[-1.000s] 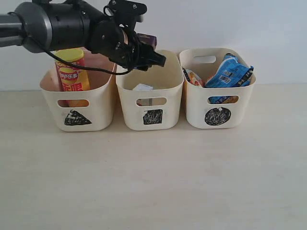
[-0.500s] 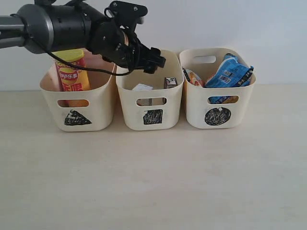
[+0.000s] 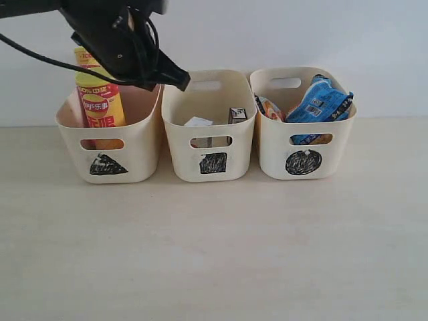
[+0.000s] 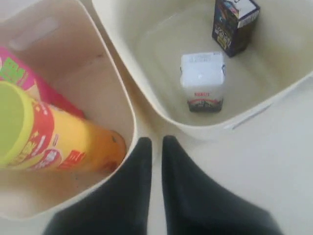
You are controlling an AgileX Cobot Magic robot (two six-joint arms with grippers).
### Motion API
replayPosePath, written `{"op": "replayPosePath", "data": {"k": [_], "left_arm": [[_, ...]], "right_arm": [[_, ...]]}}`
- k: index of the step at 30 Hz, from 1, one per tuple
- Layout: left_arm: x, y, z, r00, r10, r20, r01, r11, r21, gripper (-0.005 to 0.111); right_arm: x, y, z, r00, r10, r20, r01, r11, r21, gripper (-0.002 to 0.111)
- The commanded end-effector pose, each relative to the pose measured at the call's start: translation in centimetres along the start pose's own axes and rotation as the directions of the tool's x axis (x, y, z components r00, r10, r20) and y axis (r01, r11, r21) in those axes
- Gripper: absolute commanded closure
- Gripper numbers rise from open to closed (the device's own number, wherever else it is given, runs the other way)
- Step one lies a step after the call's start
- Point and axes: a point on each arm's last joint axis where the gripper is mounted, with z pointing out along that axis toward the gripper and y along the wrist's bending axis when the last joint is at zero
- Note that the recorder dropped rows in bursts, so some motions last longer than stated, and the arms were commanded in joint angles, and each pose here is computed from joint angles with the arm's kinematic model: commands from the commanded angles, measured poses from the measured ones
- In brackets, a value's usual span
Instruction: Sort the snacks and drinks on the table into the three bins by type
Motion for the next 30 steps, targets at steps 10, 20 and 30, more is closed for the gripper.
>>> {"op": "replayPosePath", "data": {"k": [10,20,30], "left_arm": [[6.6,0.1,-6.8,0.994,-0.082,0.075,0.073,0.99,0.122,0.103],[12.5,0.4,-11.2,0.98,-0.129,0.155,0.103,0.981,0.165,0.103],[15.7,0.5,-13.6,0.969,-0.244,0.041,0.231,0.951,0.206,0.103]], "right_arm": [[0.1,0.0,0.0,1.0,-0.007,0.004,0.007,1.0,0.004,0.108],[0.1,0.0,0.0,1.0,-0.011,0.004,0.011,1.0,0.006,0.108],[0.1,0.0,0.0,1.0,-0.011,0.004,0.011,1.0,0.006,0.108]]}}
